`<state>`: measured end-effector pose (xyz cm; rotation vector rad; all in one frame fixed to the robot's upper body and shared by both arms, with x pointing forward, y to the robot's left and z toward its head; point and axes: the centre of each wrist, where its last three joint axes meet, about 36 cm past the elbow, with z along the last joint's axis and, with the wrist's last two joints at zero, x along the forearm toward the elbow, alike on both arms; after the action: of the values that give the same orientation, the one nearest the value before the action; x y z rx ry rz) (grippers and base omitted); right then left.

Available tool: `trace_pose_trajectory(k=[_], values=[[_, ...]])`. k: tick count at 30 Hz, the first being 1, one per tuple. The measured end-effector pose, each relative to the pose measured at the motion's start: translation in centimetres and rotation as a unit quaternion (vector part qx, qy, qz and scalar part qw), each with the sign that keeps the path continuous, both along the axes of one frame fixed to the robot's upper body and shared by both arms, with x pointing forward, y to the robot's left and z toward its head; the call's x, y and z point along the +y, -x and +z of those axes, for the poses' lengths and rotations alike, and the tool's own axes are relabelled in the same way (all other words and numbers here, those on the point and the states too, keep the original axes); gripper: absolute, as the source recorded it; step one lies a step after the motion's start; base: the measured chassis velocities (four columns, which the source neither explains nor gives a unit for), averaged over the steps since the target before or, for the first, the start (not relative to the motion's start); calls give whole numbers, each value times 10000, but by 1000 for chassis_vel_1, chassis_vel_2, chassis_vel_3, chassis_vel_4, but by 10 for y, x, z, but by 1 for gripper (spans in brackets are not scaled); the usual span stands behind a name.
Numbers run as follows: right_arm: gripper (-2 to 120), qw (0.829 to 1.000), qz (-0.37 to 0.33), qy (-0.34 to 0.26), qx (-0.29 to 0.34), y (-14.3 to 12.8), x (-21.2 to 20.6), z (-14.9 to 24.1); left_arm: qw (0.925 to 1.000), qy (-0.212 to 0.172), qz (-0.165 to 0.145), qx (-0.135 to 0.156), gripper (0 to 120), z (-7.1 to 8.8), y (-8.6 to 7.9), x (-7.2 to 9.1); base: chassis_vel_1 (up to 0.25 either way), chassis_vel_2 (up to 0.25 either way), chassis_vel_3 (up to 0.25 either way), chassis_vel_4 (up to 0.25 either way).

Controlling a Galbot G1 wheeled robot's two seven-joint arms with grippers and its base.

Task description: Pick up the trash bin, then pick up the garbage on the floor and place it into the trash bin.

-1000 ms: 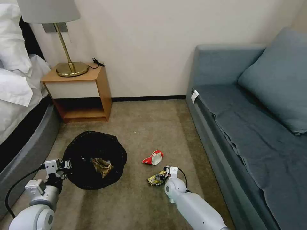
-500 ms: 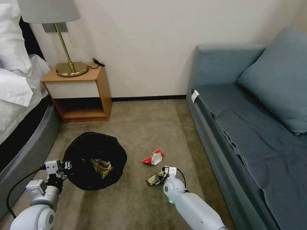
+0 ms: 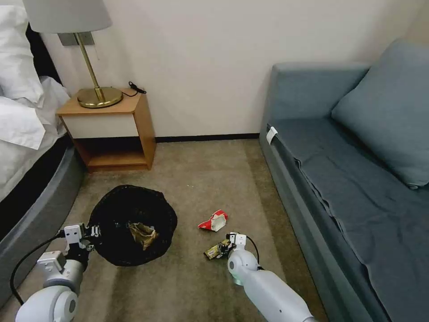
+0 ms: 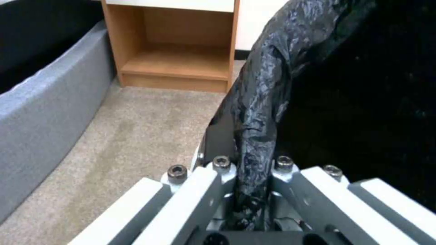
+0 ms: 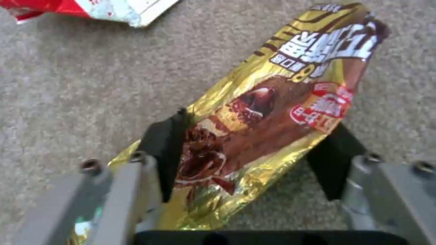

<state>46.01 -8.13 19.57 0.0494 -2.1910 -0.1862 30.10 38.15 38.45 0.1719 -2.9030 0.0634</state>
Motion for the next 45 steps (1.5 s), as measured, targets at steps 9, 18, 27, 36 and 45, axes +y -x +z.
trace_pose_trajectory(k=[9, 18, 27, 36, 45], values=[[21, 9999, 78, -69, -53, 0, 3, 0, 10000, 8, -4, -5, 2, 0, -1, 0, 0, 0, 0, 0], [0, 9995, 49, -123, -301, -6, 4, 6, 10000, 35, -26, 9, 2, 1, -3, -1, 0, 0, 0, 0], [0, 9885, 58, -305, -1481, -39, 11, 84, 9998, 161, -6, 76, 2, 2, -4, 2, 0, 0, 0, 0], [0, 9500, 649, -783, -2954, -42, 41, 200, 9995, 285, -38, 153, 2, 1, -5, 1, 0, 0, 0, 0], [0, 8887, 1656, -1623, -3956, 12, 86, 291, 9991, 376, -62, 190, 2, 10, -7, 3, 0, 0, 0, 0]])
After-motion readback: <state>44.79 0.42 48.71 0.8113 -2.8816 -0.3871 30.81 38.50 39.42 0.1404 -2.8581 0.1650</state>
